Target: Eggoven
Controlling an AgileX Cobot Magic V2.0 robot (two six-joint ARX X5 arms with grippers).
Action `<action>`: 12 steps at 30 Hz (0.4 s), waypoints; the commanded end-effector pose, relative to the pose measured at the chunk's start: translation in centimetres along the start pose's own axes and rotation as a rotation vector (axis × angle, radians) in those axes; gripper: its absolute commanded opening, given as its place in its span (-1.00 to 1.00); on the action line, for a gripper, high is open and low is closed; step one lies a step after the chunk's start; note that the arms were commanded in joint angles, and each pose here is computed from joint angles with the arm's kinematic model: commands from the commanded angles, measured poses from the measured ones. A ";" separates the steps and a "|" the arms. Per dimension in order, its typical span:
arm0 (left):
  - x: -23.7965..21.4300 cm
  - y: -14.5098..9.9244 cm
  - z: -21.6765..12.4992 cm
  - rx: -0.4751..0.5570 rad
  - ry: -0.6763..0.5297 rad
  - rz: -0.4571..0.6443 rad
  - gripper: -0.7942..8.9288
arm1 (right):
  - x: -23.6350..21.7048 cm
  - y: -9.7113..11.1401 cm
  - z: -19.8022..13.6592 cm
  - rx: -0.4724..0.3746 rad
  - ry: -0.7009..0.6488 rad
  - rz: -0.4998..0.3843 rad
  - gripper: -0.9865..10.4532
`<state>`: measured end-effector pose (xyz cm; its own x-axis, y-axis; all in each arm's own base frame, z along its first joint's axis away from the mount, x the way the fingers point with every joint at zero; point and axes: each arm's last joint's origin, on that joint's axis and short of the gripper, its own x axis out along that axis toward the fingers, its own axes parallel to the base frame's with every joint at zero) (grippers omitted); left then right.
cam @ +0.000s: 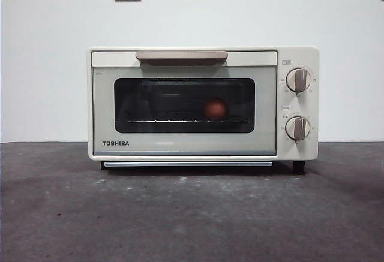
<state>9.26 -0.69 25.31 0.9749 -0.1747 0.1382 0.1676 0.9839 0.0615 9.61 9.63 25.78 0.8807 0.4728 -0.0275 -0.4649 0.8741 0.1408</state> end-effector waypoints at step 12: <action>-1.0 0.6 -7.8 0.016 0.130 0.124 -0.82 | 0.0 0.1 0.0 -0.011 -0.005 0.007 -0.82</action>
<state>9.48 0.34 17.60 0.9985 -0.0522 0.0157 0.0512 0.9967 0.0632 9.61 9.63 25.78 0.8807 0.4728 -0.0275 -0.4649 0.8741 0.1408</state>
